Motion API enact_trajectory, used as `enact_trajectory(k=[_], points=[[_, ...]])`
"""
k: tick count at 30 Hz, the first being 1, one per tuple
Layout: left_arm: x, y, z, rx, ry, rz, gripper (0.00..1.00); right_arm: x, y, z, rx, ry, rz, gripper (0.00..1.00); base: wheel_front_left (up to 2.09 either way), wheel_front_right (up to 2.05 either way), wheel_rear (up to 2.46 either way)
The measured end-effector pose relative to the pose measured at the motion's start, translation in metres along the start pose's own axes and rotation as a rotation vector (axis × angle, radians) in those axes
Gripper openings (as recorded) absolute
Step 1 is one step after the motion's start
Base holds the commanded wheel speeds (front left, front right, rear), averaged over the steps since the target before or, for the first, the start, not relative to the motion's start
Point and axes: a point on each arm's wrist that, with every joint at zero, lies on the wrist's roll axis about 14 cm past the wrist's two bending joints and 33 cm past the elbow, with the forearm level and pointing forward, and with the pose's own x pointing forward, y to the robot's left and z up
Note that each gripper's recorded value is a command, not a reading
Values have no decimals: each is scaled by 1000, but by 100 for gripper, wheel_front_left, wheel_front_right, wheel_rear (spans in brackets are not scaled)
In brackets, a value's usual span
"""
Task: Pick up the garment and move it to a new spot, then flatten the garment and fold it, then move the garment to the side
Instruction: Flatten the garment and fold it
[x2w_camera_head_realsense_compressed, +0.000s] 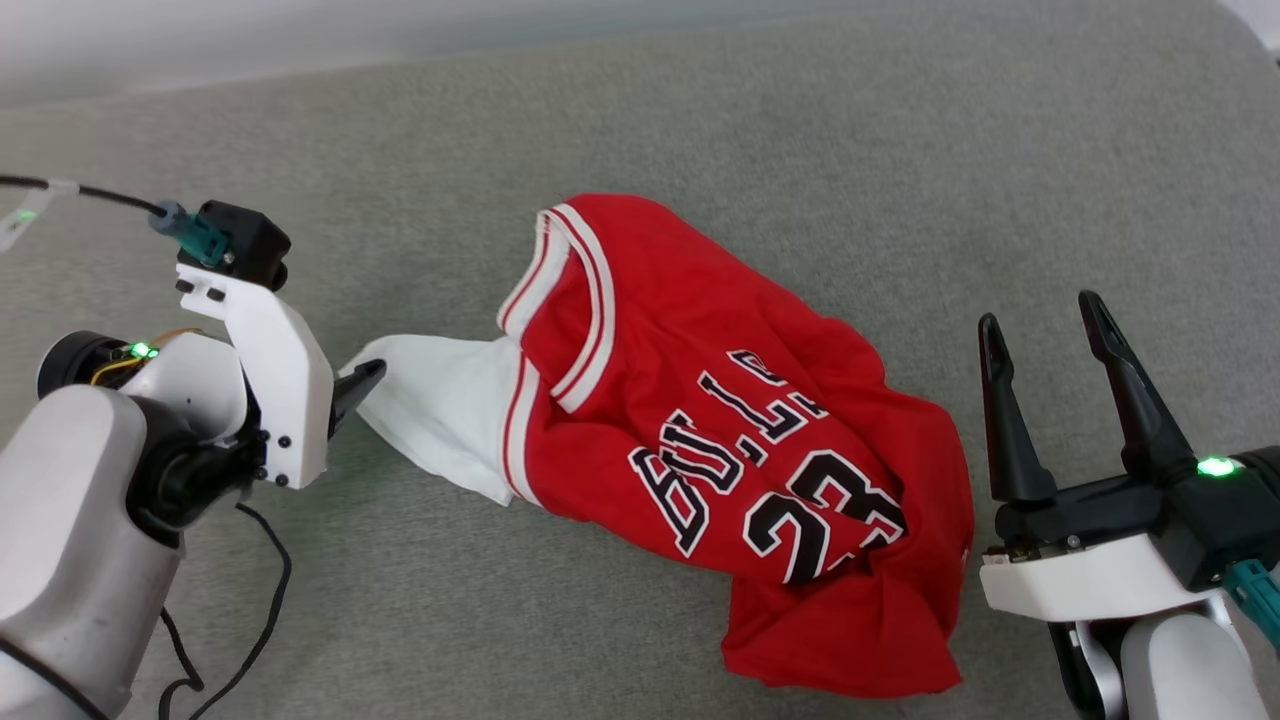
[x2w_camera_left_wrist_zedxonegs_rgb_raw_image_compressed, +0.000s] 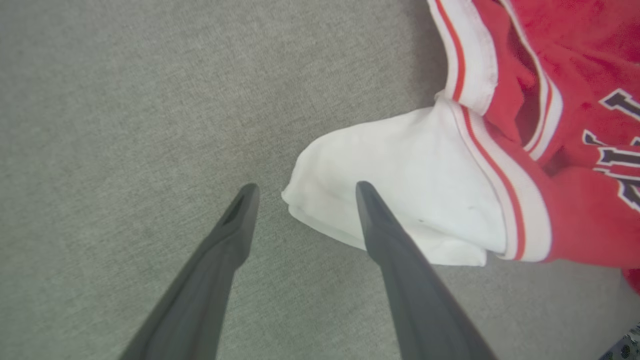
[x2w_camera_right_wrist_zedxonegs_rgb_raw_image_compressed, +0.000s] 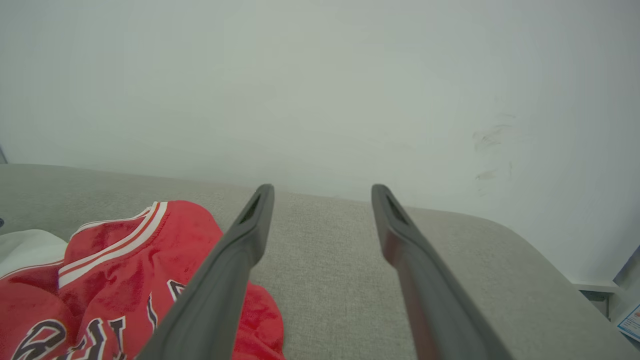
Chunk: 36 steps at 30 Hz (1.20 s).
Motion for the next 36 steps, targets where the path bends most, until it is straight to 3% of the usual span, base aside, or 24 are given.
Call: enact_trajectory(k=[9,10,11,17,21,27,36], points=[[44,-8,-36,-13,235,-74,100,4,-10,-25,-1,63,-26,100,0,0,0],[47,-10,-40,-13,252,-79,45,5,-11,-26,-2,65,-29,100,0,0,0],[48,-9,-42,-12,262,-80,0,5,-12,-27,-3,67,-30,100,0,0,0],[44,-2,-42,-38,210,-58,0,6,-11,-25,-8,62,-25,100,0,0,0],[27,20,-29,-66,95,10,0,6,-8,-19,-18,47,-17,100,0,0,0],[-23,60,-3,-98,-115,148,0,1,-1,-9,-20,28,1,100,0,0,0],[-110,111,-23,-177,-257,367,0,-2,21,5,-11,-8,62,100,0,0,0]])
